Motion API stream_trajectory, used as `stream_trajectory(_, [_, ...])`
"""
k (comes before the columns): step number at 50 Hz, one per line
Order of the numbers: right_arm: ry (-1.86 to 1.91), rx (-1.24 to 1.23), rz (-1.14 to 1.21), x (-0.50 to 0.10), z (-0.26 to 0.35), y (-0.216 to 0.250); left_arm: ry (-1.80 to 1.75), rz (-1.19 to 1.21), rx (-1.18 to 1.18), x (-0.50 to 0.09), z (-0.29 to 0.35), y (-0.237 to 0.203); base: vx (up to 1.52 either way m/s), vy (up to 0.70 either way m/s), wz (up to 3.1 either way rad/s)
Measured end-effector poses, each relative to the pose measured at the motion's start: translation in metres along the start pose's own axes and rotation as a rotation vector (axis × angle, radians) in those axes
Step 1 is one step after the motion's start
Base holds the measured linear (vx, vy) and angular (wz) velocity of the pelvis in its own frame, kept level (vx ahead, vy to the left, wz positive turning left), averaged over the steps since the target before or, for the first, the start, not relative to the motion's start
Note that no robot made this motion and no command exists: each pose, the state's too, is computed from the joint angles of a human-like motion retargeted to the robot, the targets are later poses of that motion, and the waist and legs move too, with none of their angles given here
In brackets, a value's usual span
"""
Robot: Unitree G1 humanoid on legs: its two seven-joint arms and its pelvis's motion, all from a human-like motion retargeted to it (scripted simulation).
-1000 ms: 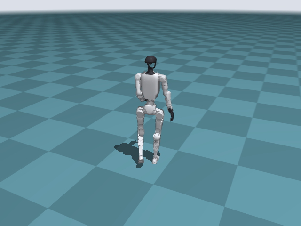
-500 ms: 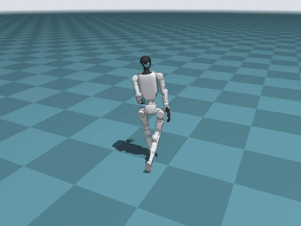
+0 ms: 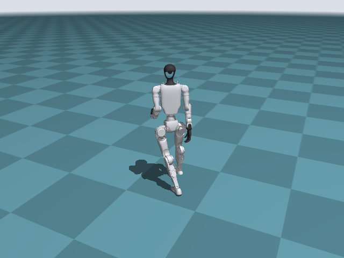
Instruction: Walk run
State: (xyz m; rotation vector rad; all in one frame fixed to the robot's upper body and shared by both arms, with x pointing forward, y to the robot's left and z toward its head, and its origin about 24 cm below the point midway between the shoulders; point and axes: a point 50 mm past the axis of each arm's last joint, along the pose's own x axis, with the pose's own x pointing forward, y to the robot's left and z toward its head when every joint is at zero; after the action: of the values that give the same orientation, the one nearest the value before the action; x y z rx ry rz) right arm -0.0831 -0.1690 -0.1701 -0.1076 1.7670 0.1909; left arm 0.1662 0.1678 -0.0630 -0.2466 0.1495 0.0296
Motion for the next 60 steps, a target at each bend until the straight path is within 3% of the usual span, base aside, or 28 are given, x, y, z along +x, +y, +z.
stream_trajectory(10, [-0.233,0.123,-0.217,-0.017,0.083,-0.065,0.118,0.001,-0.093,-0.014,-0.028,-0.017,0.72,-0.16,1.67])
stream_trajectory(18, [-0.482,-0.036,-0.446,-0.064,0.164,-0.132,0.092,-0.001,-0.094,-0.01,-0.023,-0.015,0.47,-0.15,1.01])
stream_trajectory(28, [-0.703,0.029,-0.664,-0.108,0.185,-0.181,0.087,-0.001,-0.12,-0.011,-0.023,-0.022,0.59,-0.09,1.29])
stream_trajectory(32, [-0.662,0.02,-0.593,-0.092,0.175,-0.168,0.119,0.05,-0.146,-0.017,-0.03,-0.019,0.77,-0.1,0.17])
stream_trajectory(40, [-0.455,-0.086,-0.444,-0.035,0.12,-0.095,0.134,0.156,-0.169,-0.021,-0.032,-0.002,0.82,-0.02,0.43])
stream_trajectory(52, [-0.079,0.053,-0.061,0.001,-0.011,0.011,-0.041,-0.058,-0.095,0.037,0.011,-0.039,0.66,0.05,2.31])
stream_trajectory(60, [-0.012,-0.17,0.134,0.0,-0.023,0.031,-0.076,-0.108,-0.029,0.038,0.02,-0.035,0.64,-0.26,1.29])
